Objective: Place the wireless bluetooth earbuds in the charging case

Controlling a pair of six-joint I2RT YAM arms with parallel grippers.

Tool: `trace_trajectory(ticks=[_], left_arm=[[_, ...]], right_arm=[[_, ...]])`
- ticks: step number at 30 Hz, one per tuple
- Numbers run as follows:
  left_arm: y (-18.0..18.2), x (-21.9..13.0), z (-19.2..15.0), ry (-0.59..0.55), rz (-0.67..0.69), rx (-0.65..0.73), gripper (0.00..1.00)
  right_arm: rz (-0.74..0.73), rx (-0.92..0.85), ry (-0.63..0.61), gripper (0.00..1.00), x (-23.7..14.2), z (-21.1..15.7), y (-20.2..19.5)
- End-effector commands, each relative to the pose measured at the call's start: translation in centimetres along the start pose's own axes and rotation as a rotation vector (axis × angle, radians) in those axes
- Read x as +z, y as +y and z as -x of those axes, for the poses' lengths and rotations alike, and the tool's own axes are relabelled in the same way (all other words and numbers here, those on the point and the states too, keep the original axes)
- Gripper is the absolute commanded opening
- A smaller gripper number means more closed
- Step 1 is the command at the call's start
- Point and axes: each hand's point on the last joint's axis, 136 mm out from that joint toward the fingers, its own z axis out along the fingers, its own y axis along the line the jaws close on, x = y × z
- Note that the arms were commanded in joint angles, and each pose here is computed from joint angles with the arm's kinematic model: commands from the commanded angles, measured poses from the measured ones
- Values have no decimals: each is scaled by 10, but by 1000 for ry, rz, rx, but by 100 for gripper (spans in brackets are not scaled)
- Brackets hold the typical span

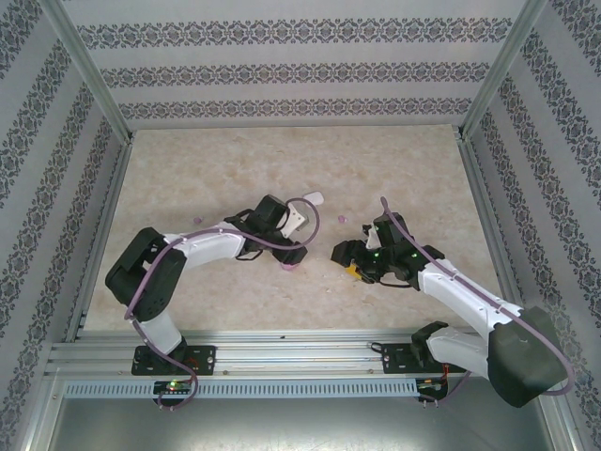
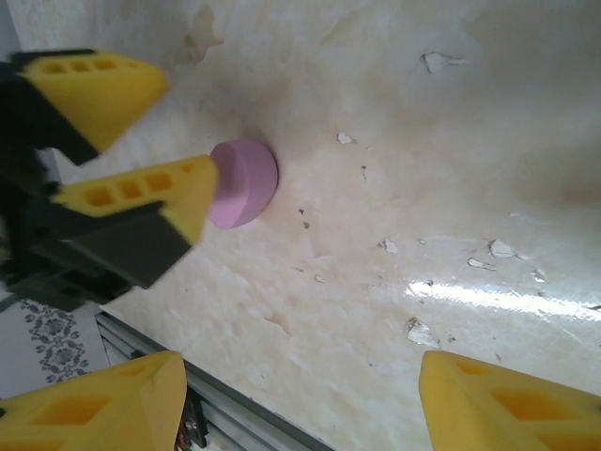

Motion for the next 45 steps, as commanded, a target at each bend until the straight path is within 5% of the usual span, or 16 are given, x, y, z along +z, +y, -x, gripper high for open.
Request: trace_trajectory(ticks=[1,9,17,27,41,45], left_arm=[[32,-35,18,-11,108,-89,76],[171,-83,-14,141,396,-700,67],[246,-88,-59,171,526,-1063,53],[278,-84,-98,198,575,-1203,49],[270,-69,-134,285,579,-1219,48],[262,-66,-136,286,544,-1229,40]], right_arm=[[-32,-16,-9,67,0,5,-4],[-58,-25,19,67,8,9,-7],[-73,-18,46,66,17,11,-9],[-89,-11,75,66,27,15,-11],[-94,-8,89,66,31,14,-10],[-95,-9,92,66,31,13,-10]])
